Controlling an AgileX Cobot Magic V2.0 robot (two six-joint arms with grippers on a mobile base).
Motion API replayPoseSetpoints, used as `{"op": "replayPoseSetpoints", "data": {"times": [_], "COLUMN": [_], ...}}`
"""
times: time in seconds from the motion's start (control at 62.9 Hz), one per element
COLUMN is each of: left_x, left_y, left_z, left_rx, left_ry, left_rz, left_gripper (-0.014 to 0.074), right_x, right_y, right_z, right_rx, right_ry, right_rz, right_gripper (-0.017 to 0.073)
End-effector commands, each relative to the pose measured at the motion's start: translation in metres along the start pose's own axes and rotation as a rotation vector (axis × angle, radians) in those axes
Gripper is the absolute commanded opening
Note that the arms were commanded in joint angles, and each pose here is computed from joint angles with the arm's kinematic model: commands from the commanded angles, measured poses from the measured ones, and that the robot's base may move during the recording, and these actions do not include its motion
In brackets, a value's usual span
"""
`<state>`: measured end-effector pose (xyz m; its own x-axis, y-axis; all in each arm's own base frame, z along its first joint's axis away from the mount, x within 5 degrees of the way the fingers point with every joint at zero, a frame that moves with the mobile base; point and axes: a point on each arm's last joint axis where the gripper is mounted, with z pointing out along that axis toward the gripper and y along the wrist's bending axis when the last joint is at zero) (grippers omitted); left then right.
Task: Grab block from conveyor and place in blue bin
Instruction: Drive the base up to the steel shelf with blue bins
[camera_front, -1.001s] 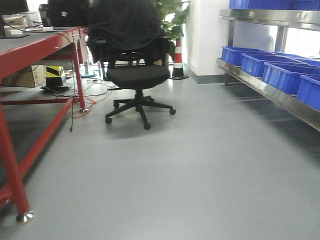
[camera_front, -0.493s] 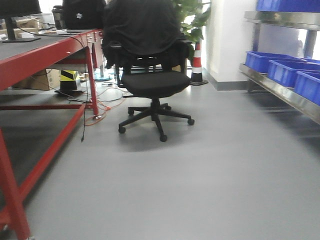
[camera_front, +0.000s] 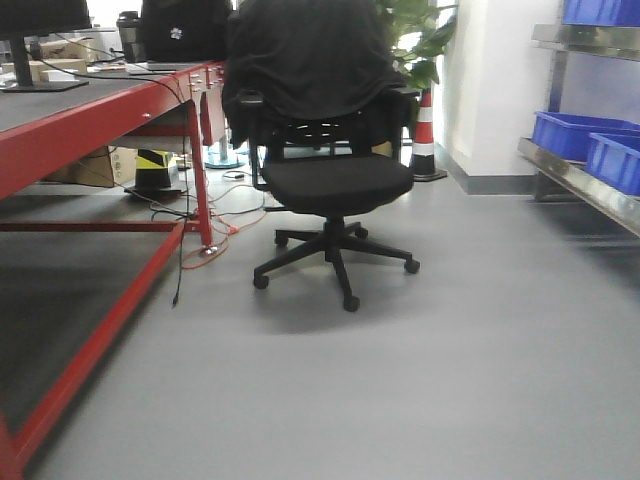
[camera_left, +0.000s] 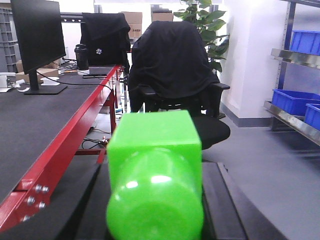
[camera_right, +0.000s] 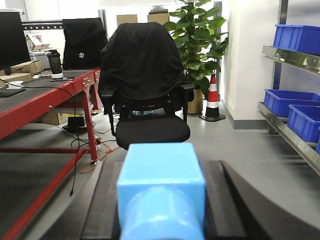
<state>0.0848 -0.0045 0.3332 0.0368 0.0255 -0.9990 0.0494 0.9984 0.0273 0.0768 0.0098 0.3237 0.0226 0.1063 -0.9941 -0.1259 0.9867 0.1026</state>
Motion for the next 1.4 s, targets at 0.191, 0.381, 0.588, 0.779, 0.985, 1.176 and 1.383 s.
{"op": "replayPoseSetpoints", "data": {"times": [0.191, 0.381, 0.588, 0.779, 0.985, 1.176, 1.383], "left_x": [-0.0016, -0.0016, -0.0016, -0.0016, -0.0016, -0.0016, -0.0016], "left_y": [-0.0001, -0.0001, -0.0001, -0.0001, -0.0001, -0.0001, -0.0001], "left_z": [-0.0004, -0.0004, -0.0004, -0.0004, -0.0004, -0.0004, -0.0004], "left_rx": [0.001, 0.001, 0.001, 0.001, 0.001, 0.001, 0.001], "left_ry": [-0.016, -0.016, -0.016, -0.016, -0.016, -0.016, -0.016], "left_rz": [0.001, 0.001, 0.001, 0.001, 0.001, 0.001, 0.001], "left_gripper": [-0.0111, -0.0111, -0.0111, -0.0111, -0.0111, -0.0111, -0.0111], "right_x": [-0.0019, -0.0019, -0.0019, -0.0019, -0.0019, -0.0019, -0.0019], "right_y": [-0.0001, -0.0001, -0.0001, -0.0001, -0.0001, -0.0001, -0.0001], "right_z": [-0.0004, -0.0004, -0.0004, -0.0004, -0.0004, -0.0004, -0.0004], "right_rx": [0.001, 0.001, 0.001, 0.001, 0.001, 0.001, 0.001], "right_ry": [-0.015, -0.015, -0.015, -0.015, -0.015, -0.015, -0.015], "right_rz": [-0.01, -0.01, -0.01, -0.01, -0.01, -0.01, -0.01], "right_gripper": [-0.0162, -0.0162, -0.0162, -0.0162, -0.0162, -0.0162, -0.0162]}}
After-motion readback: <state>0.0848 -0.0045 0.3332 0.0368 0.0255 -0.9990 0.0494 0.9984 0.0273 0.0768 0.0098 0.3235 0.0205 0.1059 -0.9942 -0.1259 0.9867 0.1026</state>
